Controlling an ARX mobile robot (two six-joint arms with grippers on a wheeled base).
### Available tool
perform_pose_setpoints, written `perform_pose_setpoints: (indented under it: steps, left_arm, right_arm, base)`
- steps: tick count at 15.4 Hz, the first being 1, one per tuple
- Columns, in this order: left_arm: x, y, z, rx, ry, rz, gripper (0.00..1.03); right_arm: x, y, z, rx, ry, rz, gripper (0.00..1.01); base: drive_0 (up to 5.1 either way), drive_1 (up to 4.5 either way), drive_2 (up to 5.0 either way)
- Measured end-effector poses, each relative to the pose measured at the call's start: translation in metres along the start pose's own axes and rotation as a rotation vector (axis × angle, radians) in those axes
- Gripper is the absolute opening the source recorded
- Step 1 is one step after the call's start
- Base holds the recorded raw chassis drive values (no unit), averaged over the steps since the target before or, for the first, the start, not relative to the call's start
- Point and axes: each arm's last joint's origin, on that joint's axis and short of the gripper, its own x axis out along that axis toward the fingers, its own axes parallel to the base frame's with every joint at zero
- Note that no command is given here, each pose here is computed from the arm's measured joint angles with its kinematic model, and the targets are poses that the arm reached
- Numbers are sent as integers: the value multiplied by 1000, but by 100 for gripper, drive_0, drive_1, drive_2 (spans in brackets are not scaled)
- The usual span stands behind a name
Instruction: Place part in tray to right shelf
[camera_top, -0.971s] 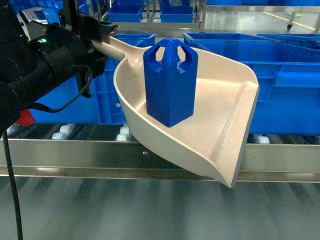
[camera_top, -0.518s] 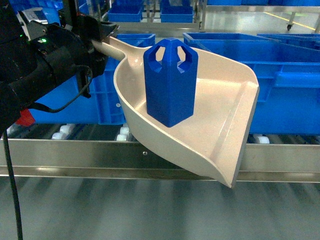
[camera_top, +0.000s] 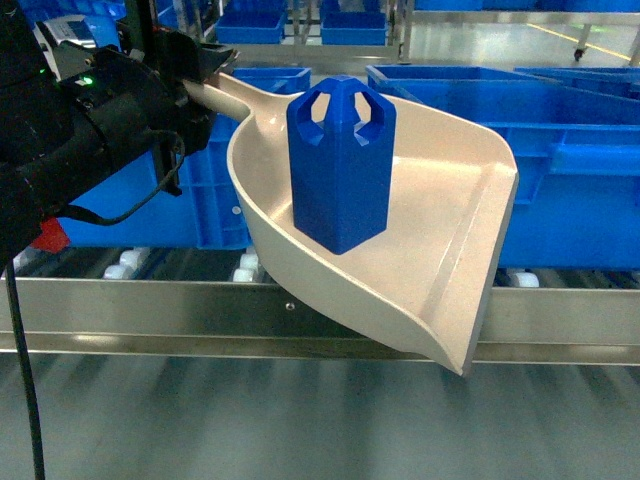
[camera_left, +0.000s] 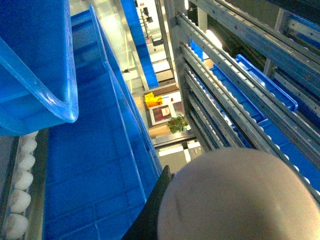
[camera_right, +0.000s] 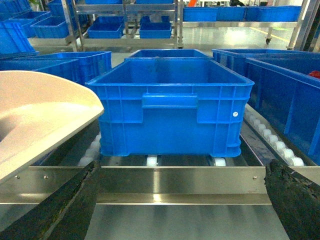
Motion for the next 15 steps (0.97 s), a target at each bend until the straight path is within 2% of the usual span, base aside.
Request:
perform_pose_setpoints:
  steps: [10,11,12,13,14,15]
  left_arm:
    - [0,0,0,0,0,0,12]
    - [-5,-4,-1,6,-38,163,12]
    - [-24,-23,2,66,-80,262,12]
    - [-26,-49,7,103,-94,197,12]
    - [-27,-78,15,123,-128,95,12]
    - [-29,-88,18,131,-135,55,12]
  right_arm:
    - [0,0,0,0,0,0,98]
    - [0,0,0,0,0,0,98]
    - [0,0,0,0,1,0,98]
    - [0,0,0,0,0,0,98]
    - [0,0,0,0,0,1,98]
    - [0,0,0,0,0,0,98]
  base:
    - [0,0,0]
    - [0,0,0]
    - [0,0,0]
    - [0,0,0]
    - [0,0,0]
    - [0,0,0]
